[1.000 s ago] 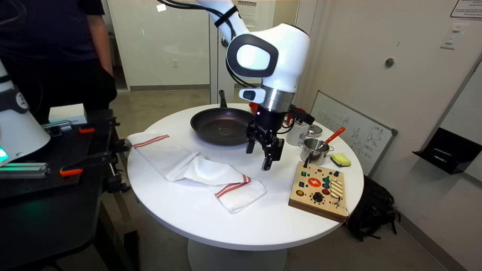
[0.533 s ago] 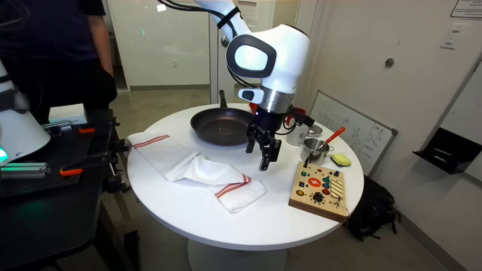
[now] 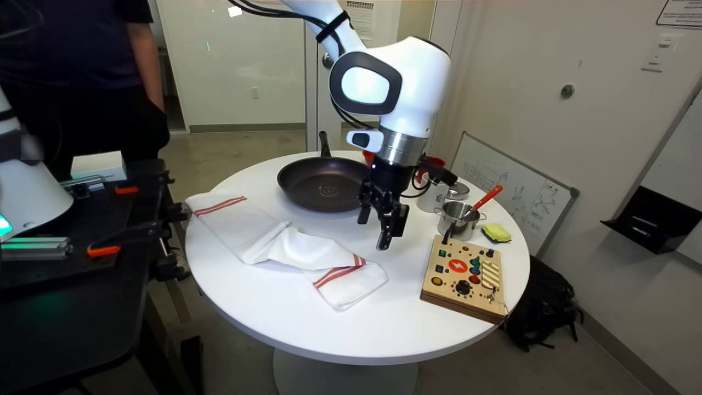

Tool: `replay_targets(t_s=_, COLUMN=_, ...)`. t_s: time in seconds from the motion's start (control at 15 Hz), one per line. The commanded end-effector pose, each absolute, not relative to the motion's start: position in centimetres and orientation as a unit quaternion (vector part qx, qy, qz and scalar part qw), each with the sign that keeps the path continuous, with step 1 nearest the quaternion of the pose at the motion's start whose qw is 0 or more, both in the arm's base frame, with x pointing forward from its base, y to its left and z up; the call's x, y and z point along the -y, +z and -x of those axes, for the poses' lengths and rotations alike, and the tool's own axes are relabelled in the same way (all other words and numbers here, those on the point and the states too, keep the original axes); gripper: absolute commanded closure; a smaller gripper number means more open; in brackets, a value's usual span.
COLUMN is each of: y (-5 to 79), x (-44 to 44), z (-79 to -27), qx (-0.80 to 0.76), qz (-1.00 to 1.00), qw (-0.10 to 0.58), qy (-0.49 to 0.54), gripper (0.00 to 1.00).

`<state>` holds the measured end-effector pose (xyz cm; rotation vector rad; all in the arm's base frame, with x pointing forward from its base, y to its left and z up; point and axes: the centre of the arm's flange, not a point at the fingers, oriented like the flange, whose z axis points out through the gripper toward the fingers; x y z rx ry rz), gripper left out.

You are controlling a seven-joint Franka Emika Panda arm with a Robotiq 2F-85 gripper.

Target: Pick up the kitchen towel and wipe the pan

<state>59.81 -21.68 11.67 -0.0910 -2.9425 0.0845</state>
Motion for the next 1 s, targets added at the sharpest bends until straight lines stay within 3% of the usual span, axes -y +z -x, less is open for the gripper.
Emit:
replay_targets(t_s=0.0, y=11.9, x=22.0, z=-60.3, qx=0.994, qz=0.072, qw=0.084, qy=0.013, gripper=0.0)
replay_targets(t_s=0.33, y=11.9, x=23.0, z=-60.7, qx=0.983, qz=0.181, qw=0.032, qy=-0.019, gripper=0.0)
replay_targets(t_s=0.93, y=10.5, x=21.1, z=-60.3, qx=0.972, qz=0.219, qw=0.082, qy=-0.023, gripper=0.0)
